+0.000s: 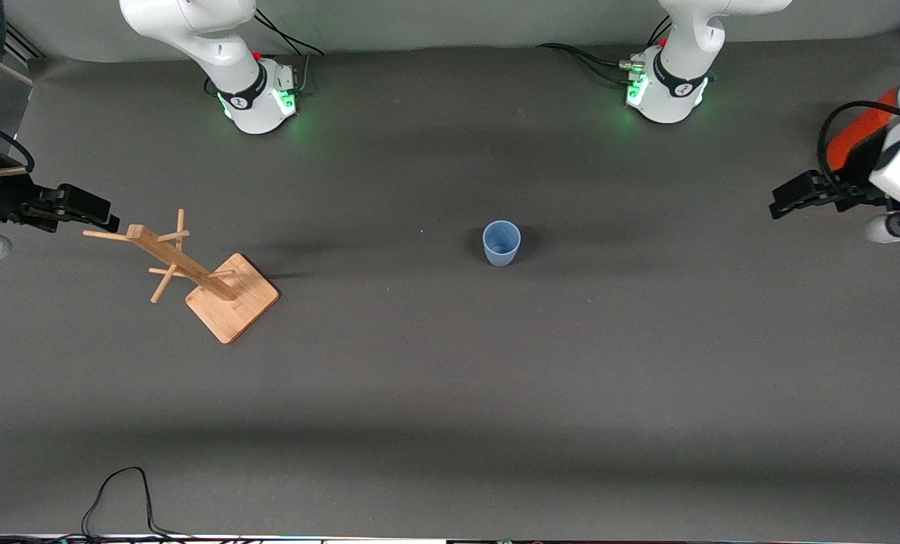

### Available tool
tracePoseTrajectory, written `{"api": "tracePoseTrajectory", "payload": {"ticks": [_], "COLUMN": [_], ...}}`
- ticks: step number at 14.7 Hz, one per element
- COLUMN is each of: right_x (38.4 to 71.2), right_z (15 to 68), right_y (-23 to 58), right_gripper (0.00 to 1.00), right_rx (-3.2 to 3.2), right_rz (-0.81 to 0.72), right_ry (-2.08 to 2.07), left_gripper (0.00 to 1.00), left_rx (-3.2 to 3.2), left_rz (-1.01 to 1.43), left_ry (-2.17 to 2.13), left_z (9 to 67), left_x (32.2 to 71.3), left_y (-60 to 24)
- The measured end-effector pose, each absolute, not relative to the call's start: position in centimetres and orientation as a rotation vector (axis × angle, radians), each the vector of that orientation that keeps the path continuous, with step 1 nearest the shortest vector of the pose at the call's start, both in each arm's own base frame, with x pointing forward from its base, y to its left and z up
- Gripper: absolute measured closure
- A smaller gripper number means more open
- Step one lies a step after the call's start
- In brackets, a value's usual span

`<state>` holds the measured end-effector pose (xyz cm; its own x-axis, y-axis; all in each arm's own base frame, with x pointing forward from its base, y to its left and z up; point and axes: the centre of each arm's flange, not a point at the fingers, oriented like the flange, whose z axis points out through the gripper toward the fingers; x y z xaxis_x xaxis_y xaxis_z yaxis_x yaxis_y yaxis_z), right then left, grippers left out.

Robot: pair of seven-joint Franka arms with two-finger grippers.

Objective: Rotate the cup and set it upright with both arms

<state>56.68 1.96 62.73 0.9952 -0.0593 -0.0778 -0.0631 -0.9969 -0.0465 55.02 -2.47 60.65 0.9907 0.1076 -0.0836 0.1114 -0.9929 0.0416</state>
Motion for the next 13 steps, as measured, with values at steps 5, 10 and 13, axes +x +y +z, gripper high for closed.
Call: {"api": "tracePoseTrajectory", "payload": {"ticks": [5, 10, 13], "right_x": [56.7, 56.7, 56.8], "right_z": [62.9, 62.8, 62.7], "right_y": [2.0, 1.9, 1.8], "right_gripper": [0.00, 0.00, 0.00], "right_rx": [-3.089, -3.090, -3.102], "right_rz": [0.115, 0.116, 0.117], "right_ry": [0.092, 0.090, 0.092], "left_gripper": [0.00, 0.00, 0.00], "left_rx": [3.104, 3.137, 3.138], "left_rz": [-0.154, -0.163, -0.165], "left_ry": [0.130, 0.052, 0.040], "left_z": [59.9, 59.5, 59.5], "left_x": [56.1, 56.1, 56.1], "left_y": [-3.7, -3.4, -3.4]}}
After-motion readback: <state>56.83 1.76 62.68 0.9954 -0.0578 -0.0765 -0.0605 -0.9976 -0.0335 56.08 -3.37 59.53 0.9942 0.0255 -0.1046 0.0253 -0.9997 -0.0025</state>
